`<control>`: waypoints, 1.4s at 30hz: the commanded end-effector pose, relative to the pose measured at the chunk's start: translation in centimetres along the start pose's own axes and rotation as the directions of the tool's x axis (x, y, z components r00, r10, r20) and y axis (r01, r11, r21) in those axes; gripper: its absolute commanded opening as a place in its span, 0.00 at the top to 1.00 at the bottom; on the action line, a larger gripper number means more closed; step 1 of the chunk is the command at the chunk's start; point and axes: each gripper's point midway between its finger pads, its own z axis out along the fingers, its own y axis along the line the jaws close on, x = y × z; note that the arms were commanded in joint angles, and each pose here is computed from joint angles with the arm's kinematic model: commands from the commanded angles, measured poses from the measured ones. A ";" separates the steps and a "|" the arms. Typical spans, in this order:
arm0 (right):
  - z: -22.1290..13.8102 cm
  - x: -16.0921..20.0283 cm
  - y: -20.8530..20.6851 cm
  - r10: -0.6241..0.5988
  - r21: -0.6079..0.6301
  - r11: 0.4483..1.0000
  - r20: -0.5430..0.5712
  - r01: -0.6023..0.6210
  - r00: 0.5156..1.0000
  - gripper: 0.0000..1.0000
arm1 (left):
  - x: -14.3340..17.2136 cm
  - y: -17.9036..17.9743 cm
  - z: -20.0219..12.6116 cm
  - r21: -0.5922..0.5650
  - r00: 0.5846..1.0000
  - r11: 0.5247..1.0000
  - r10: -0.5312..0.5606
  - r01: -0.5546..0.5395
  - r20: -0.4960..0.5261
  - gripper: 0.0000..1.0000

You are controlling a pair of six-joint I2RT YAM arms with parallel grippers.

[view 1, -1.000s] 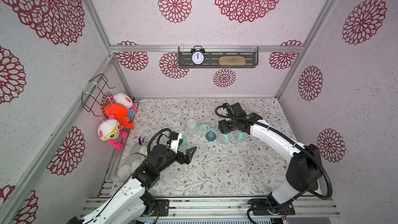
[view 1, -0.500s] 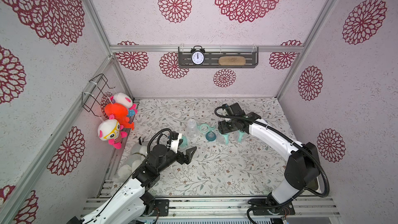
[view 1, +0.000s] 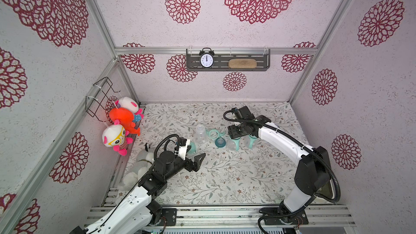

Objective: Assemble the baby bottles
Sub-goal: Close the lid on the baby bottle.

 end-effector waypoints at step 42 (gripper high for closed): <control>1.7 4.1 -0.6 0.056 -0.021 0.998 0.084 -0.055 0.995 0.29 | -1.1 -0.1 -0.2 0.003 1.000 1.000 0.015 -0.015 0.028 0.02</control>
